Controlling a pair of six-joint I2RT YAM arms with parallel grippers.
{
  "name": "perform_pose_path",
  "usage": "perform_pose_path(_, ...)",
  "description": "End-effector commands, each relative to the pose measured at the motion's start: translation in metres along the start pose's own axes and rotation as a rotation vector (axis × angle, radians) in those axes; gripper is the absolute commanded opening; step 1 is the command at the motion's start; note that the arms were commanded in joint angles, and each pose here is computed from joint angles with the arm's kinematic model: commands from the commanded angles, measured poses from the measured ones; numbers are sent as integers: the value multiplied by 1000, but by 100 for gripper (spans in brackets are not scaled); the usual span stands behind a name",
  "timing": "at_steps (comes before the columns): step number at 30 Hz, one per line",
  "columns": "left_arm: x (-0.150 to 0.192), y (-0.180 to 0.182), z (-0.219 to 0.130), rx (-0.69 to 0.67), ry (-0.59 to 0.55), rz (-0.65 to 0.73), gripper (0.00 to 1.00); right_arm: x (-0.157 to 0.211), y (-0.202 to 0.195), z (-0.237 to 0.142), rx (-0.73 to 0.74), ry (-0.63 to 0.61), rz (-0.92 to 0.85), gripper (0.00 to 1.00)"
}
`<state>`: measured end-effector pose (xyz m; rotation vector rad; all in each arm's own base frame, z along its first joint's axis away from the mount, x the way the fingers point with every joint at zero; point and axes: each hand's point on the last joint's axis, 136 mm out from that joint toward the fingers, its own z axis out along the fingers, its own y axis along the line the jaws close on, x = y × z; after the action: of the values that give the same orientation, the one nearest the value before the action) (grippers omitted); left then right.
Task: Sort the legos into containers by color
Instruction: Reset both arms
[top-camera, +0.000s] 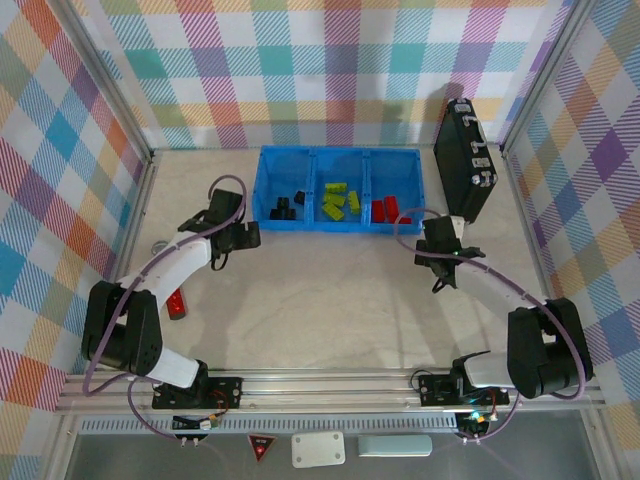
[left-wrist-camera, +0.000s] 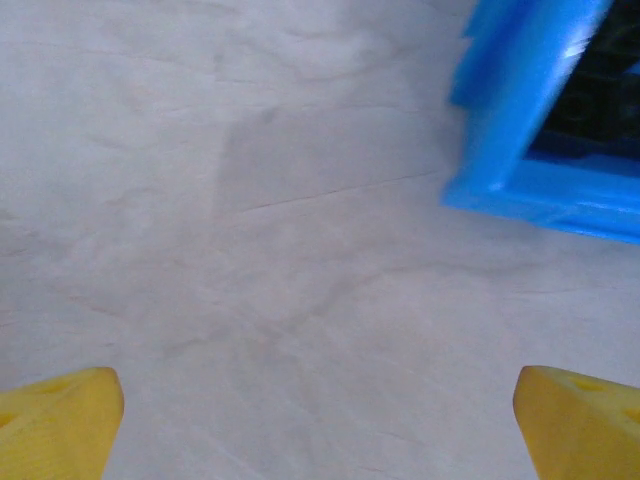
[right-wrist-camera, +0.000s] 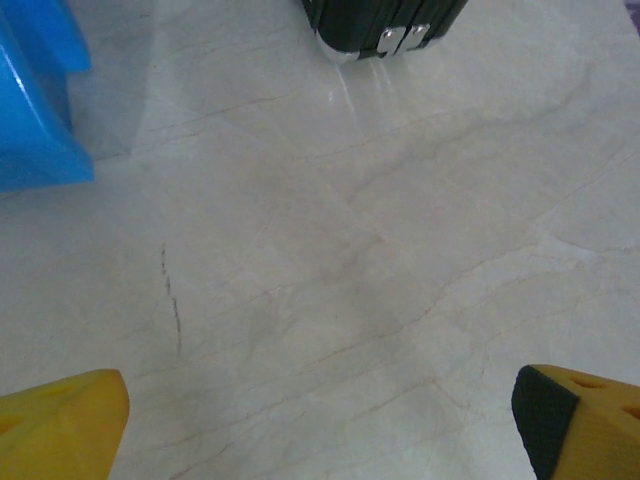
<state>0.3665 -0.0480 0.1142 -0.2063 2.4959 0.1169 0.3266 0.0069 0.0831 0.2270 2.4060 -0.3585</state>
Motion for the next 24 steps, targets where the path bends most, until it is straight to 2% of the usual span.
perform_pose_path(1,-21,31,-3,-143,-173,-35,100,-41,2,0,-4,-235,3,99)
perform_pose_path(4,-23,46,2,-238,-225,-21,100,-46,6,5,-15,-343,-17,99)
perform_pose_path(7,-29,46,14,-263,-270,21,100,-52,14,11,-35,-386,-56,99)
perform_pose_path(13,-34,17,38,-125,-406,125,100,-71,31,7,-148,-518,-71,99)
perform_pose_path(15,-33,22,41,-146,-438,115,100,-71,37,10,-177,-542,-79,99)
perform_pose_path(18,-25,24,43,-89,-493,93,100,-68,37,14,-197,-539,-101,99)
perform_pose_path(24,-18,38,41,40,-560,-16,100,-60,40,5,-346,-581,-100,99)
